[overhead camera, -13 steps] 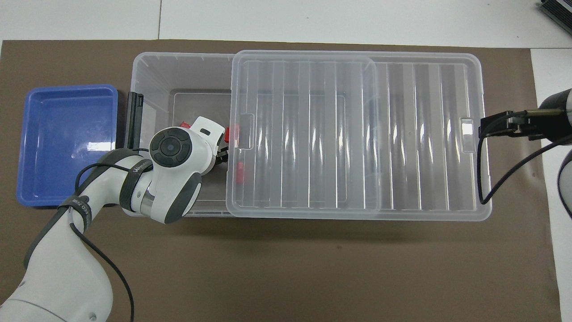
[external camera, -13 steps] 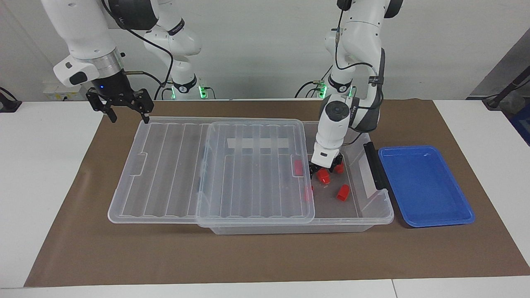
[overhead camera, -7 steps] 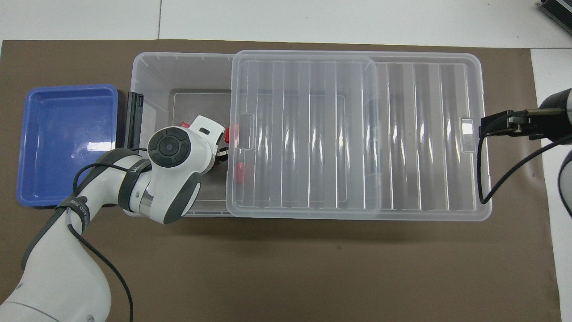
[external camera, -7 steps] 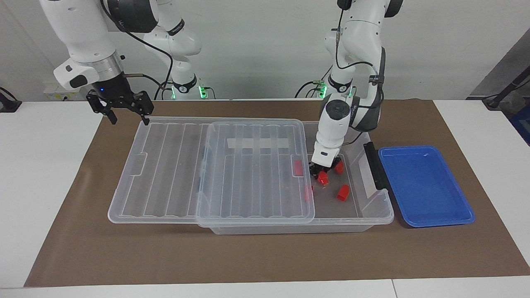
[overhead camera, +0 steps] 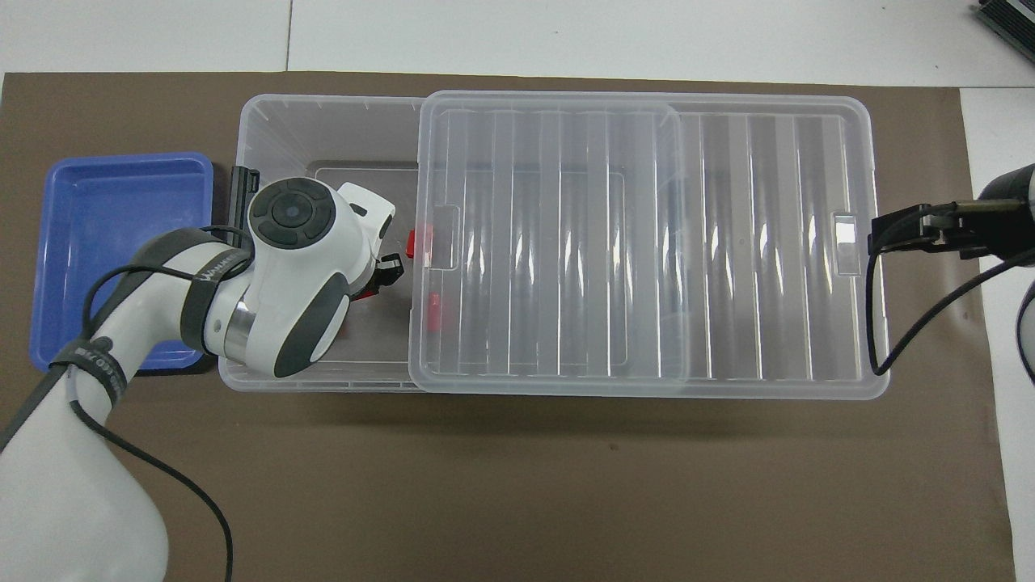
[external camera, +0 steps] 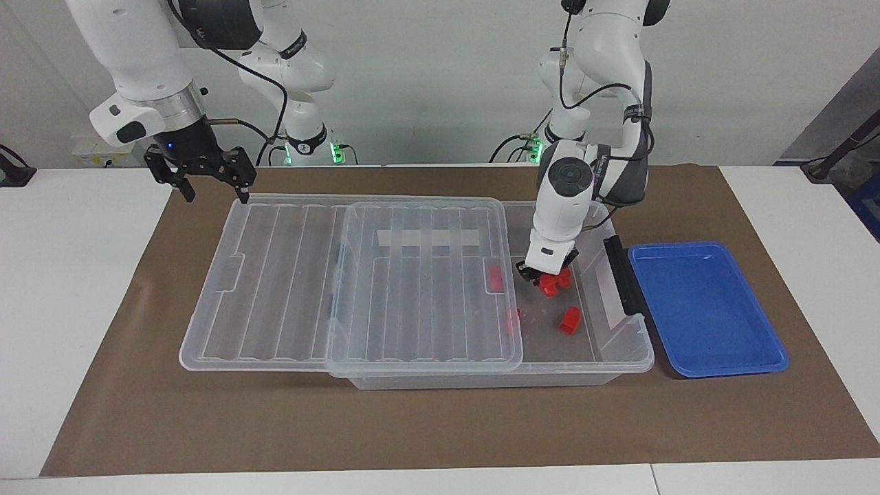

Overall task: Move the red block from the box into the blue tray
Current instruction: 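Lower the left gripper into the box and grasp a red block, then lift the red block and carry it to the blue tray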

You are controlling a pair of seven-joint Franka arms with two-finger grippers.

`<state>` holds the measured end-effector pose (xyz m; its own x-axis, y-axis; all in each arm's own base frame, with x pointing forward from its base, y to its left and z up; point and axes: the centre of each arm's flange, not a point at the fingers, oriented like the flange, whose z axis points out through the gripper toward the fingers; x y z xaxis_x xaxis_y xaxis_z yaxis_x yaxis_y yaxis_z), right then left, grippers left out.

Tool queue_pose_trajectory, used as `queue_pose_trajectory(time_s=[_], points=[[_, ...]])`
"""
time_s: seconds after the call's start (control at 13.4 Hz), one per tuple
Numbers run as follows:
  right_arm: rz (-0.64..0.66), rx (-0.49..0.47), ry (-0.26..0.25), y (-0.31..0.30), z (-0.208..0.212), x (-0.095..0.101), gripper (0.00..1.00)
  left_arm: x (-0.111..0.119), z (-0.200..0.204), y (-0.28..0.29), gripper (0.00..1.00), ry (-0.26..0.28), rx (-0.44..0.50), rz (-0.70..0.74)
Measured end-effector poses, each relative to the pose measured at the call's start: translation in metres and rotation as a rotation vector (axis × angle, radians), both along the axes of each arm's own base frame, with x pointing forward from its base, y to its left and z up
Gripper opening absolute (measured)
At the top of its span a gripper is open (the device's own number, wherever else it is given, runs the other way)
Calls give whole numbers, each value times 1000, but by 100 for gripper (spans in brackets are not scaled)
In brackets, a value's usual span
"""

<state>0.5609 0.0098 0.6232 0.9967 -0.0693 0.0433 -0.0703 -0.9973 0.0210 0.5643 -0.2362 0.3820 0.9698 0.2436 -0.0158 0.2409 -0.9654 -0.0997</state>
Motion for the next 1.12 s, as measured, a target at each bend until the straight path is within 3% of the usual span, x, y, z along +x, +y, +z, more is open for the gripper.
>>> queue_pose_trajectory(time_s=[0.3, 0.67, 0.89, 1.12], points=[[-7, 0, 13, -3, 0, -1, 97, 19, 81, 51, 34, 62, -14, -19], [-10, -1, 28, -5, -3, -3, 100, 36, 140, 170, 34, 170, -55, -197], [-17, -1, 30, -9, -3, -3, 100, 40, 143, 264, 34, 165, -98, -309], [-26, -1, 65, -14, -4, -8, 100, 42, 124, 328, 34, 81, -97, -334]])
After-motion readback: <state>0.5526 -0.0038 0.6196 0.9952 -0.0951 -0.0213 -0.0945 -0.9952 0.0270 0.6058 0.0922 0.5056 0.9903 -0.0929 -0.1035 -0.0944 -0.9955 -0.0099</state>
